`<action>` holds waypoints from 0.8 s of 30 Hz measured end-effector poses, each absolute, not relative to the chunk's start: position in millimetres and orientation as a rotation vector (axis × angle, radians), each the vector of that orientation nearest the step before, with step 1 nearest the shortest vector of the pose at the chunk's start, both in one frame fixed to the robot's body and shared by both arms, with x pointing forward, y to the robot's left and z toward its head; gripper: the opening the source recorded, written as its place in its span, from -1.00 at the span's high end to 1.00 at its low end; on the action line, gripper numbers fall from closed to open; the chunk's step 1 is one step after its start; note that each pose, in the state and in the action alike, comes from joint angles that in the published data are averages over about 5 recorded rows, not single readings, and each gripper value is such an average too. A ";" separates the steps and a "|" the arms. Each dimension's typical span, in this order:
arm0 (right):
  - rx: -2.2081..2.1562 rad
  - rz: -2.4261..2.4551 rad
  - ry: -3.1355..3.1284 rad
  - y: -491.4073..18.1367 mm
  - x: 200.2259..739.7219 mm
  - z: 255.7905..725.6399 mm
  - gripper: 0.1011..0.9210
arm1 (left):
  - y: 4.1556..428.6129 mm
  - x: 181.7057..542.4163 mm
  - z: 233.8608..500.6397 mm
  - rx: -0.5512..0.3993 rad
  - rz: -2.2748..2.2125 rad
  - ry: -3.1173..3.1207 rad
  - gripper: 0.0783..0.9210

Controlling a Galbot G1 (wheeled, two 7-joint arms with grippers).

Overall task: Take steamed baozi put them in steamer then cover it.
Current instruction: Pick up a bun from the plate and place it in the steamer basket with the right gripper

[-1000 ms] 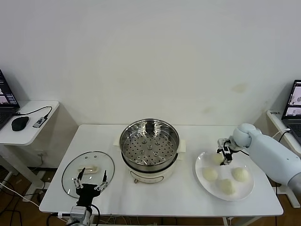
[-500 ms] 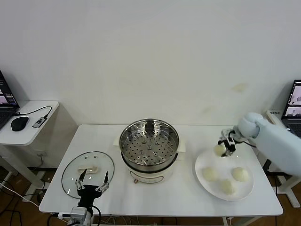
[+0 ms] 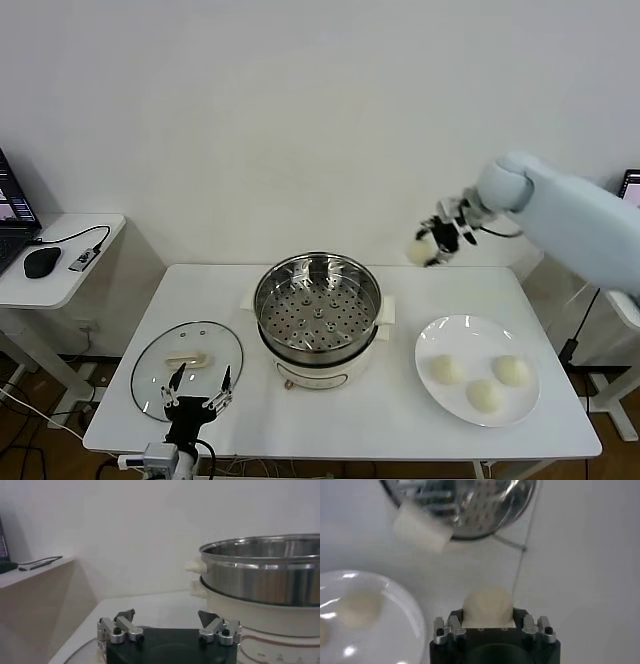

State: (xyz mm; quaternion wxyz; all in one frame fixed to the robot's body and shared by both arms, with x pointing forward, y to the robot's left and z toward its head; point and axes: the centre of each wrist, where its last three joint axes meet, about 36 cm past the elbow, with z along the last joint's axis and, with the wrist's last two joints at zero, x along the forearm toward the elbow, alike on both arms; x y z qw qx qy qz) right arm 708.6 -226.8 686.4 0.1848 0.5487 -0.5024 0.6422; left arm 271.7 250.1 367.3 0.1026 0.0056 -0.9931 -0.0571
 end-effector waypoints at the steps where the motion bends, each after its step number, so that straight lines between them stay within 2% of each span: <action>1: 1.572 1.832 -1.396 -214.5 709.7 687.4 -0.24 | 250.4 271.9 367.4 0.019 -0.166 -2.933 -0.77; 13: 1.822 2.117 -1.056 -93.9 707.0 668.4 -0.24 | 256.9 272.6 370.7 0.061 -0.163 -2.950 -0.77; 24: 1.930 2.321 -0.756 -49.7 707.8 630.6 -0.26 | 258.5 273.8 374.0 0.080 -0.152 -2.961 -0.77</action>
